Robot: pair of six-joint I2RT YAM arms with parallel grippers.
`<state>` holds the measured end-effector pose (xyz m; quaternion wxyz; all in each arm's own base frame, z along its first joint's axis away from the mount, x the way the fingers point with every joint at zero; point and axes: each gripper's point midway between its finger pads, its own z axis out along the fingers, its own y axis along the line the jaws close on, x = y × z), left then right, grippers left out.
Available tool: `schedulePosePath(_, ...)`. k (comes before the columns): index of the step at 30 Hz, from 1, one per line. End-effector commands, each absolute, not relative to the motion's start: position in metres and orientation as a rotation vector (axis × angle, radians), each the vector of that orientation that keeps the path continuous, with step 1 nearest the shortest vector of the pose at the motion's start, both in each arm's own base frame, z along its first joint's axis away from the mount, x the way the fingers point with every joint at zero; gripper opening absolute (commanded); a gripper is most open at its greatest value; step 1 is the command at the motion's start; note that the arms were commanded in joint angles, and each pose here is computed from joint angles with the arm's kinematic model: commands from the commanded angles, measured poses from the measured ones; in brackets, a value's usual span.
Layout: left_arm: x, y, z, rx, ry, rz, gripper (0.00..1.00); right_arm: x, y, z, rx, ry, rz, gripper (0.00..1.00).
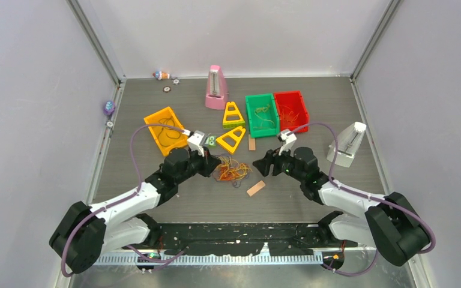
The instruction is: Untangle the cables
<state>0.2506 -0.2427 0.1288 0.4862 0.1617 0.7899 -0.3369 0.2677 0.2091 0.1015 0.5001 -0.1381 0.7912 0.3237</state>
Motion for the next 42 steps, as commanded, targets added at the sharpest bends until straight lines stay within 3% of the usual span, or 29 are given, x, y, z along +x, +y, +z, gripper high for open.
schedulePosePath(1, 0.262, -0.236, 0.140, 0.365, 1.887, -0.750, 0.00, 0.267, 0.247, 0.139, -0.499, 1.772, 0.883, 0.68)
schedulePosePath(16, 0.266, -0.234, 0.141, 0.380, 1.870, -0.722, 0.00, 0.260, 0.289, 0.112, -0.662, 1.902, 0.900, 0.68)
schedulePosePath(36, 0.266, -0.227, 0.146, 0.369, 1.846, -0.691, 0.00, 0.264, 0.296, 0.062, -0.708, 2.193, 0.811, 0.53)
schedulePosePath(37, 0.266, -0.227, 0.145, 0.369, 1.846, -0.689, 0.00, 0.264, 0.296, 0.060, -0.712, 2.201, 0.810, 0.52)
schedulePosePath(39, 0.267, -0.226, 0.146, 0.366, 1.845, -0.684, 0.00, 0.265, 0.297, 0.057, -0.714, 2.217, 0.804, 0.39)
schedulePosePath(41, 0.267, -0.225, 0.146, 0.360, 1.845, -0.678, 0.00, 0.267, 0.297, 0.057, -0.707, 2.230, 0.797, 0.15)
schedulePosePath(42, 0.268, -0.224, 0.146, 0.357, 1.847, -0.673, 0.00, 0.269, 0.296, 0.058, -0.695, 2.229, 0.783, 0.11)
